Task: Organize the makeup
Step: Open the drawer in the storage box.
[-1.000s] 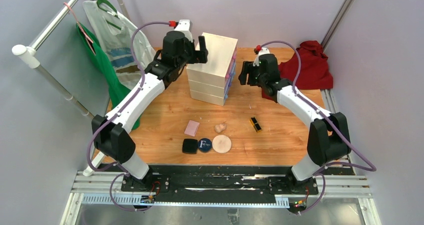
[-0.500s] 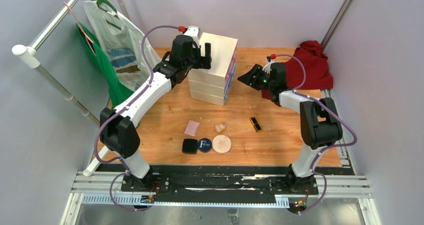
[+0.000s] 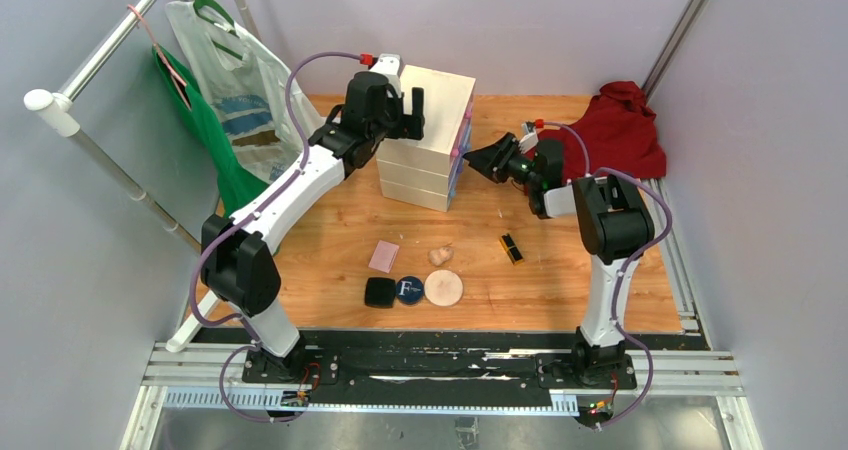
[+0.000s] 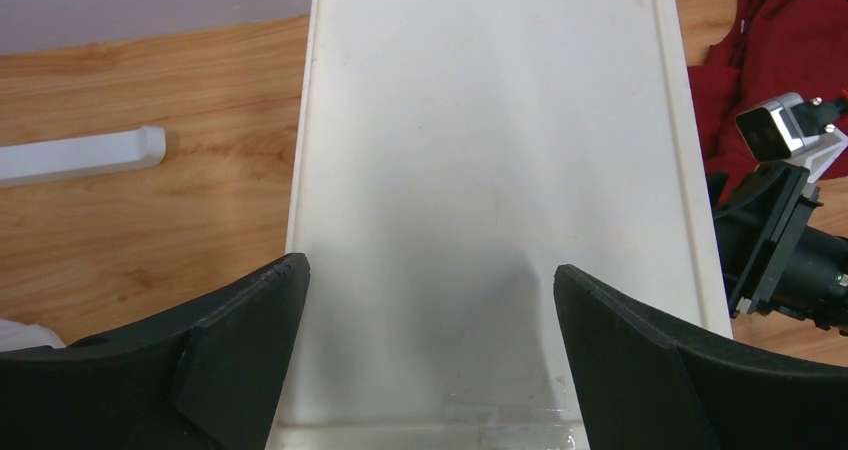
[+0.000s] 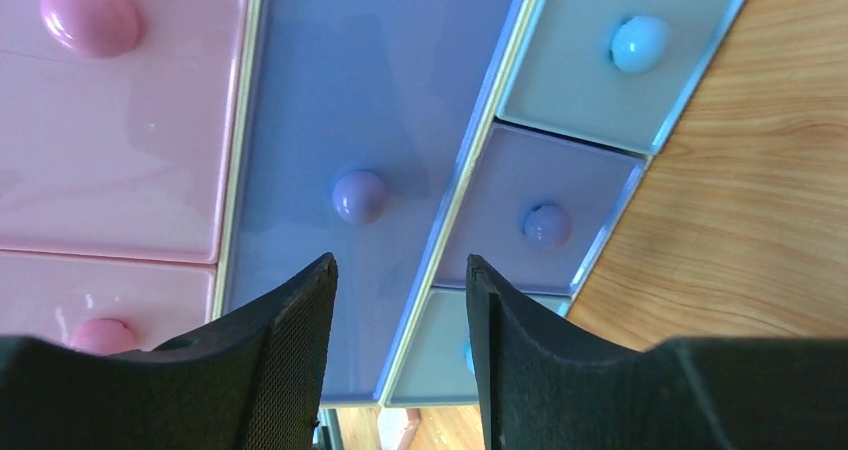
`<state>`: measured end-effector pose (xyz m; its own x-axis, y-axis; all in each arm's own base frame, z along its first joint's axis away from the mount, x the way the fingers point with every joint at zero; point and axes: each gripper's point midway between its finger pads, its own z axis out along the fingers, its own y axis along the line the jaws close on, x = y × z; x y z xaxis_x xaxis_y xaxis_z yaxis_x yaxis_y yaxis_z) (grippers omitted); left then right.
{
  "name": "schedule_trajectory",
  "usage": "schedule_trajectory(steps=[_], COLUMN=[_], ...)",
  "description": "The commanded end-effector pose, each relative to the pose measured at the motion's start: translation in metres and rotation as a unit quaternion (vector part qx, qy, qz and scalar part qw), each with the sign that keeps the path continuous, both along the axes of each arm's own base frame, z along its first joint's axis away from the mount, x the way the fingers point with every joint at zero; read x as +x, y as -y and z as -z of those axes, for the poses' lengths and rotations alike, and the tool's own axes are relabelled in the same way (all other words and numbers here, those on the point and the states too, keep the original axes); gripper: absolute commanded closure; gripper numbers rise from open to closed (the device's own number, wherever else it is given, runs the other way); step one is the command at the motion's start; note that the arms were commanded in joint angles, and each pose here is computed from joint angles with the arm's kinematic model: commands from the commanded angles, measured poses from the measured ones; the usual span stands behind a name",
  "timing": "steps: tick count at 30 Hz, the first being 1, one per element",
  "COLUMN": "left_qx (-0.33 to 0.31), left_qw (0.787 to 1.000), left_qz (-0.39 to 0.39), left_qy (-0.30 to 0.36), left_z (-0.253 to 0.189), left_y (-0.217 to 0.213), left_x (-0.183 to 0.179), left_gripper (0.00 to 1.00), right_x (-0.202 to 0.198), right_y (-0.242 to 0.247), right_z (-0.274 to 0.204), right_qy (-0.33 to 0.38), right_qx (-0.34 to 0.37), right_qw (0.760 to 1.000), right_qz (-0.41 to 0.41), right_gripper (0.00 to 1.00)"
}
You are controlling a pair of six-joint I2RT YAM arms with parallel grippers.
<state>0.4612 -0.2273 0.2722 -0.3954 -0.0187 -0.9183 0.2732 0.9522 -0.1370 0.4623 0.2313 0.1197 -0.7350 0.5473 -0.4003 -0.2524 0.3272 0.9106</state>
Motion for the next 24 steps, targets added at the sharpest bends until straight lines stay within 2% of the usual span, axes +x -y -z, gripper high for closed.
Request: schedule_trajectory(steps=[1,9,24], left_qx=[0.024,0.03,0.035], left_qw=[0.999,0.999,0.998], left_qz=[-0.004,-0.006,-0.006], left_qy=[-0.023,-0.035,-0.043], left_z=[0.023,0.031,0.04], left_y=[-0.002,-0.003,-0.004], left_x=[-0.001,-0.002,-0.002], left_gripper=[0.02,0.02,0.02], right_x=[0.011,0.023,0.019], right_y=[0.001,-0.005,-0.003], right_z=[-0.038,-0.055,-0.041], right_qy=[0.057,0.066,0.046], right_qx=[0.045,0.084,0.082], right_qw=[0.997,0.994,0.995], right_qz=[-0.009,-0.022,-0.019], right_gripper=[0.5,0.54,0.56])
